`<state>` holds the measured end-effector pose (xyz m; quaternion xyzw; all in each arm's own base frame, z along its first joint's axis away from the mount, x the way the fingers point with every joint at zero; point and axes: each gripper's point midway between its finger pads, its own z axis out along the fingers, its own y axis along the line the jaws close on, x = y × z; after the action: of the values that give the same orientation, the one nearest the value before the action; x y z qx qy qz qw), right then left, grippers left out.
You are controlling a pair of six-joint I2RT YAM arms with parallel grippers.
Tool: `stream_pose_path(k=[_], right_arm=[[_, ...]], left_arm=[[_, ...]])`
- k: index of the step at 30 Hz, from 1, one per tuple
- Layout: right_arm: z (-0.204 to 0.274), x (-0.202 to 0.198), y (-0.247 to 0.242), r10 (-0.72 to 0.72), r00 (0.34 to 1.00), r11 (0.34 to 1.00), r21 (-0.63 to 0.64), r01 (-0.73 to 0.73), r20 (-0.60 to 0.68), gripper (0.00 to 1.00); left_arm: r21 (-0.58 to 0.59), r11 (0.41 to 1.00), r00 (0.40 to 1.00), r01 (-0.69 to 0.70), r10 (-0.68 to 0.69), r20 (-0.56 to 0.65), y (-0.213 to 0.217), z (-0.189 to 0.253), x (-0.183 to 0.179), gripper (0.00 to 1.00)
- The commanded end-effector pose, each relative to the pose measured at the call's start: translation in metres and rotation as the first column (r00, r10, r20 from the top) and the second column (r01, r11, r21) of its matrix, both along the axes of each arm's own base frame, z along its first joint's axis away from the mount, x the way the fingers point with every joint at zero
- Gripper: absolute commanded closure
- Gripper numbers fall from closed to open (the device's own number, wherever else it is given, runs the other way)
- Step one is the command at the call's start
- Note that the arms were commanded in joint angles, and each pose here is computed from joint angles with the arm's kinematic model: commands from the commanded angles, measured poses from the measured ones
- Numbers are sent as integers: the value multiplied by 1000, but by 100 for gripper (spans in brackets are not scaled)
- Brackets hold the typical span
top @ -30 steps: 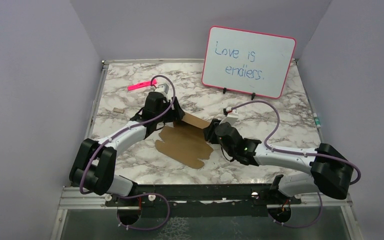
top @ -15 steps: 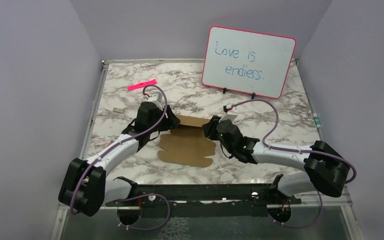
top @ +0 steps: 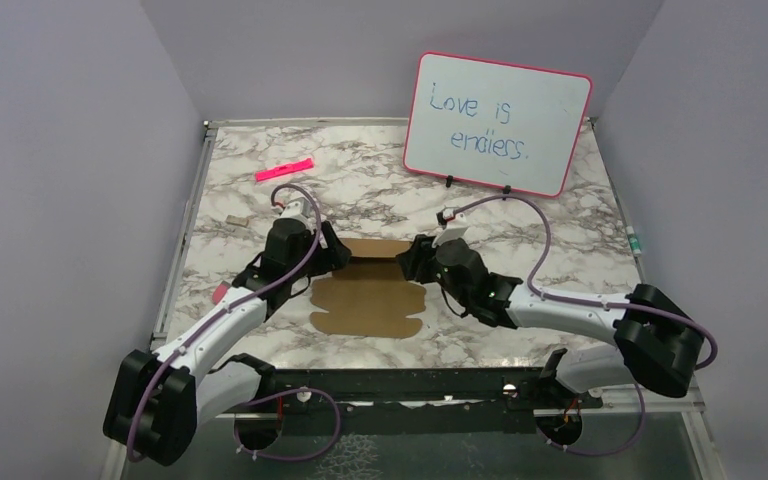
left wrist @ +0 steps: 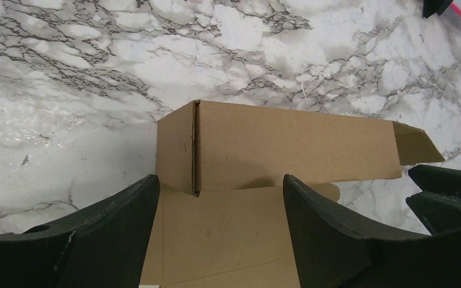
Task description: Fold the paper box
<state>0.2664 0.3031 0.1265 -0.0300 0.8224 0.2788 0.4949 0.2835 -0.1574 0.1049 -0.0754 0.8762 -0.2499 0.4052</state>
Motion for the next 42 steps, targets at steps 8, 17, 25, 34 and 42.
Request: stream_pose_path(k=[8,17,25,34,42], right_arm=[[21,-7,-54,17,990,971,-239,17,139,42],[10,0,-97,-71,984,936,-329,122,162,42],[-2,13,-117,-56,987,958,-269,96,152,45],[-17,17,-96,66,989,957,-288,-26,130,52],[-7,14,-95,98,978,959,-282,-44,181,50]], left_arm=[[5,1000,996,-7,6,87,3,49,-5,16],[89,982,974,169,-180,137,-47,64,-38,16],[162,940,935,300,-323,143,-80,59,-67,16],[245,893,902,379,-415,120,-115,39,-82,16],[277,871,891,406,-445,95,-132,16,-80,17]])
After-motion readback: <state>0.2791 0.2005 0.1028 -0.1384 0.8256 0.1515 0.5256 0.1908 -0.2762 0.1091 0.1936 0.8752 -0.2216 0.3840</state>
